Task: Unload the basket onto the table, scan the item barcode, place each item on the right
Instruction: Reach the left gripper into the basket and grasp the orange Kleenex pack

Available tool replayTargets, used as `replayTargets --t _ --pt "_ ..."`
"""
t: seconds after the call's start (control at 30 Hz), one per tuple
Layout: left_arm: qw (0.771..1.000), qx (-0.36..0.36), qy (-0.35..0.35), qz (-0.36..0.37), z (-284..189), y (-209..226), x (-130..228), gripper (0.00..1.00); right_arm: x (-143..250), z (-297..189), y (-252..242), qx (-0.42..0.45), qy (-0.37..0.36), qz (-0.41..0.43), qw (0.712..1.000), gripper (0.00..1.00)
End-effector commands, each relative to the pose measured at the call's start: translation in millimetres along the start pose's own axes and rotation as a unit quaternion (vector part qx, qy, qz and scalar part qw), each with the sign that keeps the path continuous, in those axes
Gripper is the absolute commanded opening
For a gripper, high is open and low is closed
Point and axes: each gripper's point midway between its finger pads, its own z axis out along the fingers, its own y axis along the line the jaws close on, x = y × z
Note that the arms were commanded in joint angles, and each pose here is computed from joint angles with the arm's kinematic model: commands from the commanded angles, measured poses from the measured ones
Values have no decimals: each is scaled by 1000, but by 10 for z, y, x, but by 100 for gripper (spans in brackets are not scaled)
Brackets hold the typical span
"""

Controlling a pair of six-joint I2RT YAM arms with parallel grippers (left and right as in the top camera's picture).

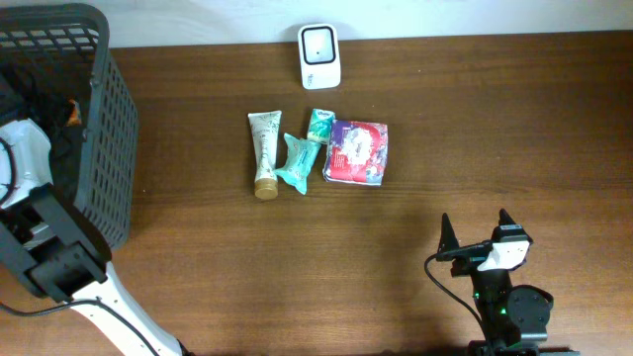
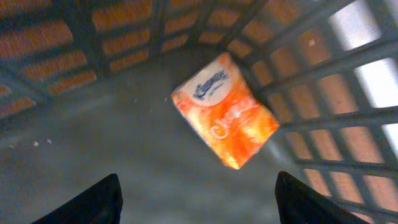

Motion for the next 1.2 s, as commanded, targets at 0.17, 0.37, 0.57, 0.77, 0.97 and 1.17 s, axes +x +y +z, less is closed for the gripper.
replayTargets --t 0.17,0.37,0.57,0.77,0.97,1.17 --pt "1000 -15 12 -10 333 90 165 80 32 4 11 -2 2 0 1000 99" --pt "1000 10 -19 -13 344 -30 20 70 32 4 11 -2 2 0 1000 99" --pt "1000 5 -7 -11 466 14 120 50 32 4 11 -2 2 0 1000 99" --pt "1000 6 -8 -11 478 12 118 62 32 4 11 -2 2 1 1000 99" --pt "1000 -7 17 -9 680 121 312 56 32 4 11 -2 2 0 1000 99" --pt "995 78 54 -15 578 -183 309 0 32 4 11 -2 2 0 1000 99"
